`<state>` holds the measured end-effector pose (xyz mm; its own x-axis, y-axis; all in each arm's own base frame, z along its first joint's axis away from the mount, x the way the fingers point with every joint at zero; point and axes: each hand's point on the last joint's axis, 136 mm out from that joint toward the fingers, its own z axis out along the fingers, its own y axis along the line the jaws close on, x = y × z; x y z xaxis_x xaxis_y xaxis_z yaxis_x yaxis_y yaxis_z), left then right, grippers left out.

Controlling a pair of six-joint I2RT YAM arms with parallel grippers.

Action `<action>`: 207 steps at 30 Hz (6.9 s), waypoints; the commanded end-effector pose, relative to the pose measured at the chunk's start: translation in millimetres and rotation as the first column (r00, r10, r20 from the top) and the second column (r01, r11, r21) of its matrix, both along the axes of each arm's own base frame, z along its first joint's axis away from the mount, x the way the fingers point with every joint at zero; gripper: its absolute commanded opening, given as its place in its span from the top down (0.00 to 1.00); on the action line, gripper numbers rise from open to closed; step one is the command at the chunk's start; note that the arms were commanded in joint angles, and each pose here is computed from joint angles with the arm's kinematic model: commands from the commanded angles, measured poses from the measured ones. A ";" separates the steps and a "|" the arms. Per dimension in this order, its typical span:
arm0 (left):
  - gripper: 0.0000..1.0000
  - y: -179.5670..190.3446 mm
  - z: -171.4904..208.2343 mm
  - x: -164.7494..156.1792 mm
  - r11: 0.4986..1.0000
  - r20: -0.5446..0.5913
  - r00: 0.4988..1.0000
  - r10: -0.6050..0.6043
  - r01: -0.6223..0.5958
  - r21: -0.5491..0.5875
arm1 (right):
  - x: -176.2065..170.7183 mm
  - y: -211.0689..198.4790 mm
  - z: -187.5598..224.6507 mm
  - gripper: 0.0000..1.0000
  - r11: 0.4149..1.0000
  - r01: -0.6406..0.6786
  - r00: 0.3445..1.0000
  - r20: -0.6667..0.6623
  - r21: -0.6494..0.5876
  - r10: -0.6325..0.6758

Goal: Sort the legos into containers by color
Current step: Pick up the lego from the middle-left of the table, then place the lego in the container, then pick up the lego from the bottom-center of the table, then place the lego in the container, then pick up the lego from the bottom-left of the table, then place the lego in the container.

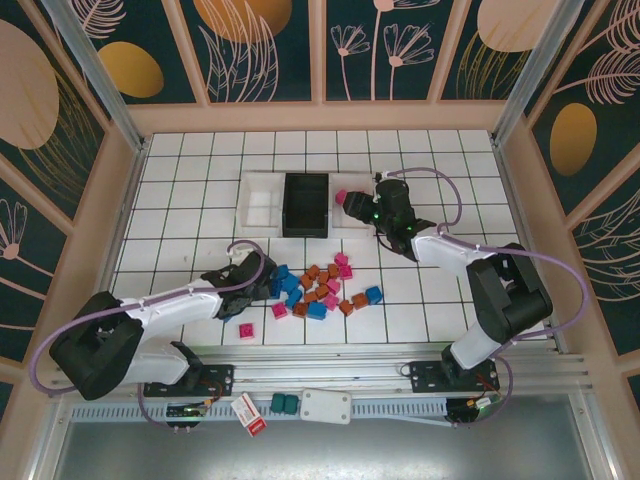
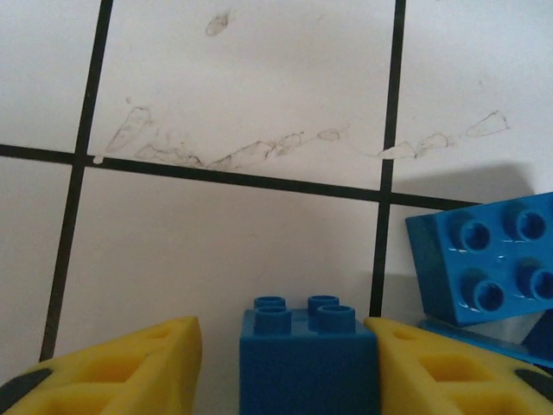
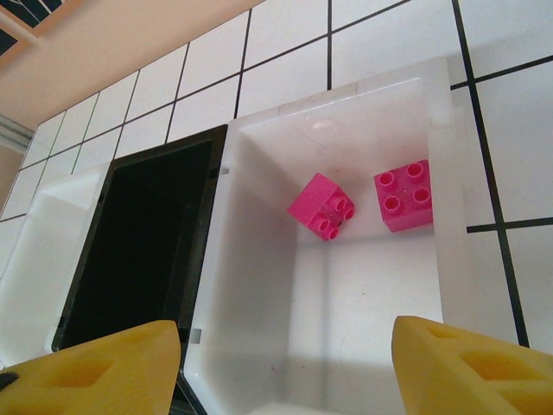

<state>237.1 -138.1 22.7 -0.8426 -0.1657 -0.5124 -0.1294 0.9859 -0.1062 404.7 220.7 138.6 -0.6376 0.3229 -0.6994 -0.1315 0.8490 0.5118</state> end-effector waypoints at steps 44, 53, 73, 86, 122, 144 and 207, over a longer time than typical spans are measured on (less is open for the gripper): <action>0.08 -27.3 190.9 195.2 0.925 0.389 0.911 0.137 0.023 -0.380 | -122.4 -34.7 -39.6 0.33 0.995 -0.083 0.963 -0.261 -0.045 0.069; 0.01 -23.1 169.6 100.4 0.881 0.378 0.918 0.119 0.078 -0.467 | -180.6 -42.7 -94.4 0.37 0.990 -0.121 0.884 -0.461 -0.069 0.076; 0.01 25.5 112.0 40.2 0.919 0.296 0.939 0.177 -0.049 -0.392 | -212.9 -38.3 -113.1 0.50 0.936 -0.235 0.868 -0.489 -0.261 0.081; 0.01 53.2 110.3 25.4 0.923 0.281 0.922 0.268 -0.162 -0.349 | -151.1 29.4 1.5 0.82 0.930 -0.321 0.940 -0.177 -0.178 0.291; 0.05 55.3 44.8 -25.1 0.914 0.011 0.957 0.289 -0.272 -0.299 | 15.5 242.9 47.2 0.37 0.881 -0.470 0.877 0.091 -0.050 0.473; 0.15 26.6 1.5 -62.8 0.967 -0.151 0.972 0.182 -0.204 -0.150 | -42.6 129.4 17.9 0.36 0.929 -0.368 0.929 0.050 0.037 0.366; 0.14 -29.5 173.7 224.0 0.976 0.356 0.923 0.143 -0.071 -0.208 | -123.4 19.0 -18.3 0.33 0.970 -0.240 0.962 -0.141 -0.035 0.233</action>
<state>471.0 -156.5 136.0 -0.6453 -0.3098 -0.6983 -0.2346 0.9503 -0.2048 288.8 253.0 129.1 -0.7623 0.1122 -0.6374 -0.3053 0.8061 0.5070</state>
